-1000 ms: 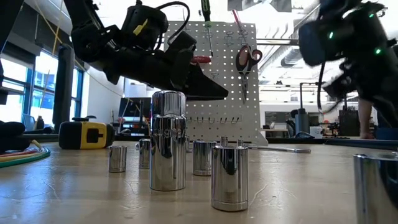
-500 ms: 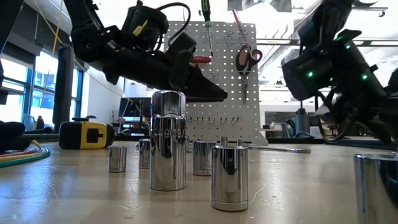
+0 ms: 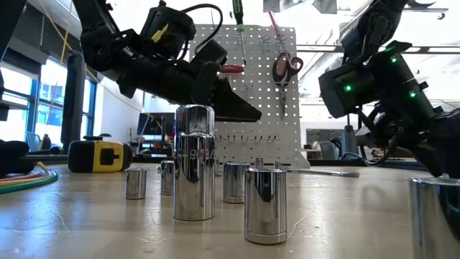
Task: Hang tools onto peg board
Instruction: Hang the right silver wrench on the white peg board
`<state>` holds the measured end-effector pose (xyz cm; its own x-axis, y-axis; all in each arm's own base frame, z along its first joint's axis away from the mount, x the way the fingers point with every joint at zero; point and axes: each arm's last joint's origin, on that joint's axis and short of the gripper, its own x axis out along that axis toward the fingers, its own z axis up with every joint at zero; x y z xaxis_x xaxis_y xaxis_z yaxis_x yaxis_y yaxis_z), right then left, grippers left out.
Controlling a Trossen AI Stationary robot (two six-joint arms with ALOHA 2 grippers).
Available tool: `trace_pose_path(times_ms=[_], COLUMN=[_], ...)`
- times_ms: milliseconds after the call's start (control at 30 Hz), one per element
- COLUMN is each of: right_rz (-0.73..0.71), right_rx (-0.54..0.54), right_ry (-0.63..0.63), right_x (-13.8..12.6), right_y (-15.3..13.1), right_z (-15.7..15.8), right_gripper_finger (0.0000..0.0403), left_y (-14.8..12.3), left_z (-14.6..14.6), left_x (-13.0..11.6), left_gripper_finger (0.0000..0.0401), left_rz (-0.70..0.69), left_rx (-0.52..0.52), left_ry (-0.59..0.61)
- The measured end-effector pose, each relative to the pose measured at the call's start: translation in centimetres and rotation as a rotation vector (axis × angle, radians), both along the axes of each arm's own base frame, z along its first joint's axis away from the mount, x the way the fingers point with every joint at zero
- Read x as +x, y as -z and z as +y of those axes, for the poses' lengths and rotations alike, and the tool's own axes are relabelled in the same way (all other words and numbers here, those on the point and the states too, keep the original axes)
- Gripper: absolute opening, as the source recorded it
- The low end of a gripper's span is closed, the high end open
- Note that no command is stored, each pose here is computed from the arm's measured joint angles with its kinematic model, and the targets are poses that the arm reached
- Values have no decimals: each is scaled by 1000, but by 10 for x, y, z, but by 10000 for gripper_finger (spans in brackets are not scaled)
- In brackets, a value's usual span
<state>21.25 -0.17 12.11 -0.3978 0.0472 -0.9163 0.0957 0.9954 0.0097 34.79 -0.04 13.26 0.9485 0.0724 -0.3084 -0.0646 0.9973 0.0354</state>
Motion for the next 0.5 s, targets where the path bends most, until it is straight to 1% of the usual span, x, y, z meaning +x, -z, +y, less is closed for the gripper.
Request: trace_pose_path(times_ms=[100, 167, 333, 500], right_rz=[-18, -54, -214, -368], right_rx=[-3, -9, -18, -29], right_ry=[3, 10, 18, -19], right_x=[3, 9, 36, 65], right_y=[-1, -3, -17, -42], right_z=[0, 0, 0, 2], right_gripper_finger=[151, 151, 151, 151], left_y=[0, 0, 0, 0], left_z=[0, 0, 0, 1], left_x=[0, 0, 0, 0], left_gripper_finger=[147, 147, 147, 147], left_rz=[0, 0, 0, 0], left_rx=[0, 0, 1, 1], left_ry=[-1, -1, -1, -4])
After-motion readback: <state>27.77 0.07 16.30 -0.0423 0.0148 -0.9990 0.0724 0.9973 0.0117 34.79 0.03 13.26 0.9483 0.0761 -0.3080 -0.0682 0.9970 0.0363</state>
